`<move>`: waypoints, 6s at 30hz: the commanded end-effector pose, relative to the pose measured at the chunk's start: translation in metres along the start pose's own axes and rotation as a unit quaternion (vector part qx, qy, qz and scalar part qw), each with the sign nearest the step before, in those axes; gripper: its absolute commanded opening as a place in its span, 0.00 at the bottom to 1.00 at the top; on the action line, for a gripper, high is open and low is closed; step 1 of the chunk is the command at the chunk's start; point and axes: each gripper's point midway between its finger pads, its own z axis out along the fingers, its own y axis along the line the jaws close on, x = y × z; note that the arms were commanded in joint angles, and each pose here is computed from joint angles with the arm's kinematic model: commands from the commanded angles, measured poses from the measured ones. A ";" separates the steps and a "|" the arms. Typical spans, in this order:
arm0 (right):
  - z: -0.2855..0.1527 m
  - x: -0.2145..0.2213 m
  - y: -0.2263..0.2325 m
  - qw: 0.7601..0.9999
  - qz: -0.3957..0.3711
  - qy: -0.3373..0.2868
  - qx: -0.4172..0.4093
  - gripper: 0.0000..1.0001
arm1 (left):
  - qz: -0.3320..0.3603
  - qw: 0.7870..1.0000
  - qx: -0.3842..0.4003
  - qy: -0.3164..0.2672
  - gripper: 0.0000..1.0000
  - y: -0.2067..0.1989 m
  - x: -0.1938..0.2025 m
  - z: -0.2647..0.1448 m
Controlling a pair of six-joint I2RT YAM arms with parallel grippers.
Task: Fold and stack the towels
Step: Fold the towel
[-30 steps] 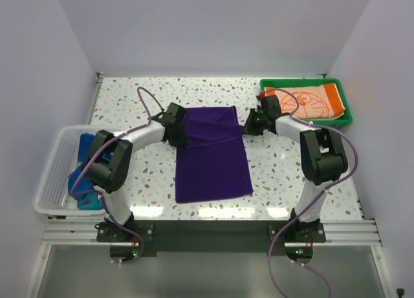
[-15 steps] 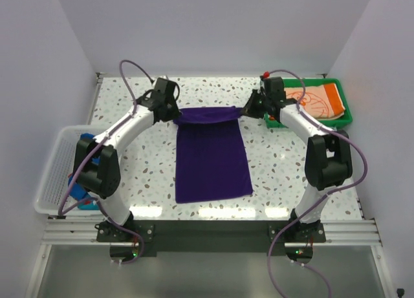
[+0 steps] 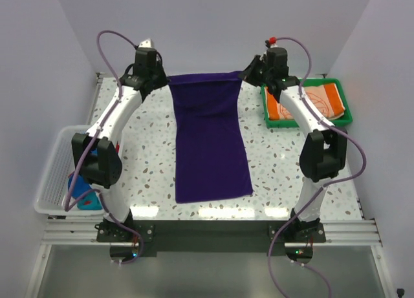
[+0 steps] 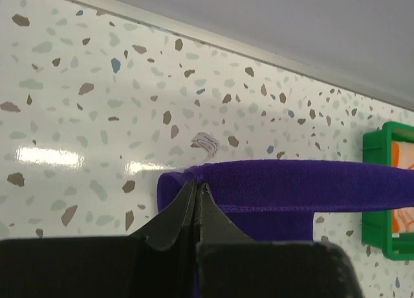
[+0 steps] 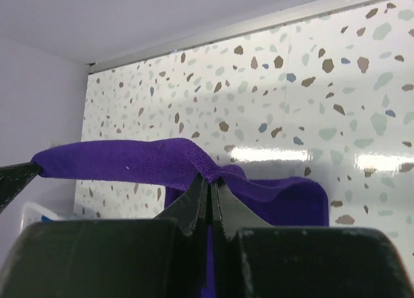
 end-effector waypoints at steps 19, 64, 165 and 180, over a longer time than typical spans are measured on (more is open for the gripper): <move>0.053 -0.075 0.001 0.994 -0.039 -0.101 -0.020 0.00 | 0.047 0.995 0.045 -0.075 0.00 0.005 -0.079 0.064; -0.144 0.152 -0.064 0.980 -0.006 0.189 0.067 0.02 | -0.025 0.981 0.085 0.172 0.00 0.036 0.146 -0.124; -0.206 0.352 -0.159 0.909 0.032 0.368 0.193 0.04 | -0.040 0.931 -0.059 0.358 0.00 0.124 0.356 -0.153; -0.118 0.311 -0.135 0.930 0.035 0.317 0.182 0.02 | -0.043 0.939 -0.063 0.336 0.00 0.112 0.291 -0.058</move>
